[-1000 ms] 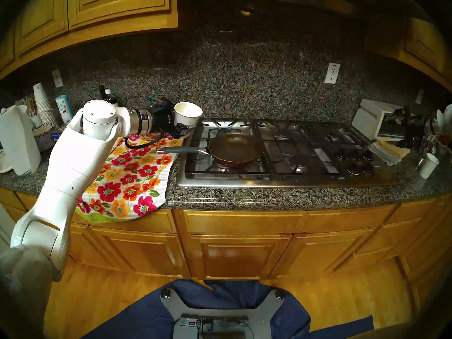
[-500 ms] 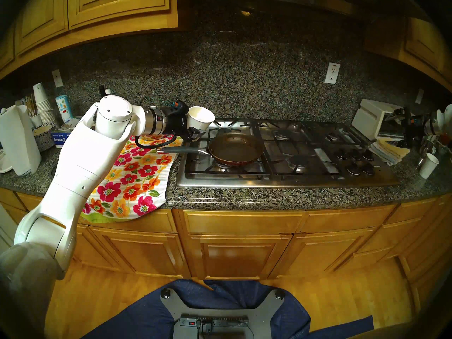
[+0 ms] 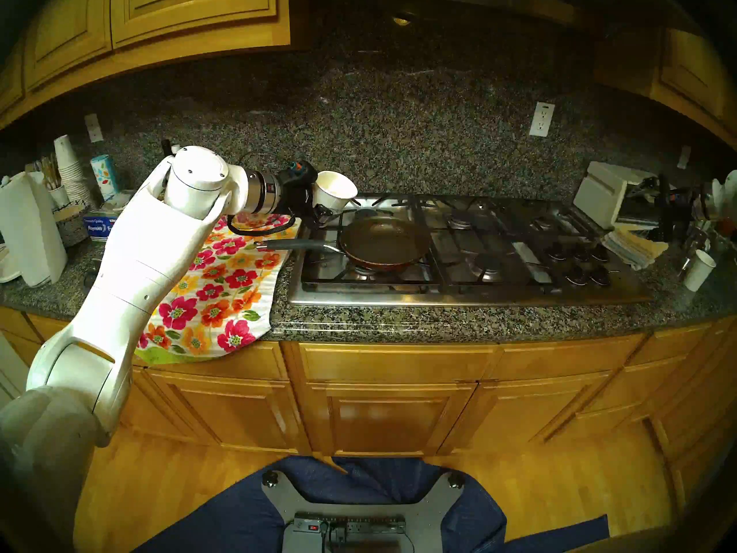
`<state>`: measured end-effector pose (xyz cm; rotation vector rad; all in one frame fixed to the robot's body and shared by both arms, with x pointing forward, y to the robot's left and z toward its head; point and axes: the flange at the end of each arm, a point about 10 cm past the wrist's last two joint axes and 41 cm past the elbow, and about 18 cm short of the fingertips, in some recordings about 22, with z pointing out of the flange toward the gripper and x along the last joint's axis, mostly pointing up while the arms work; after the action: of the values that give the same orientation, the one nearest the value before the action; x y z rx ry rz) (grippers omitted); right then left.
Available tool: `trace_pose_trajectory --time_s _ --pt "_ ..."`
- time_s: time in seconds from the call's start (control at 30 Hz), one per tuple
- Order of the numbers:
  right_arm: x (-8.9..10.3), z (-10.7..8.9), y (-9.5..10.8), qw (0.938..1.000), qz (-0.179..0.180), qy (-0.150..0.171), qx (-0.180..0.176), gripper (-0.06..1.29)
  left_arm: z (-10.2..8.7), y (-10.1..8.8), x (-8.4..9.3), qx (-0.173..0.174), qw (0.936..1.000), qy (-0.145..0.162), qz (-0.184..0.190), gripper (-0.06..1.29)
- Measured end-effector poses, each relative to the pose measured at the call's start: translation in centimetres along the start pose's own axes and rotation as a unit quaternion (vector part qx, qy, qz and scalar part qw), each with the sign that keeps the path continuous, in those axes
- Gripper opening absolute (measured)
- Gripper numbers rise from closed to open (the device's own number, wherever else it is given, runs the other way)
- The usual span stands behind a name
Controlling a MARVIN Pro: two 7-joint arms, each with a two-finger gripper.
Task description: Pick up the water cup, pour water into the pot, turn on the stove
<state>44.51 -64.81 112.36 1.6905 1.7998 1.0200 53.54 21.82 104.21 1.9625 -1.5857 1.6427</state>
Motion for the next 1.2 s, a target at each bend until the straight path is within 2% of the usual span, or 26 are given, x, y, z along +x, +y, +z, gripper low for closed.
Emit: trace_pose_trajectory --time_s 0.33,1.2 --pt "0.0 0.0 0.0 1.0 0.0 0.0 0.0 1.22 0.47 0.65 0.26 -0.034 0.9989 -0.015 0.03 0.86" --pt "0.0 0.0 0.0 1.0 0.0 0.0 0.0 1.22 0.56 0.31 1.02 -0.06 0.9907 -0.065 0.104 0.86"
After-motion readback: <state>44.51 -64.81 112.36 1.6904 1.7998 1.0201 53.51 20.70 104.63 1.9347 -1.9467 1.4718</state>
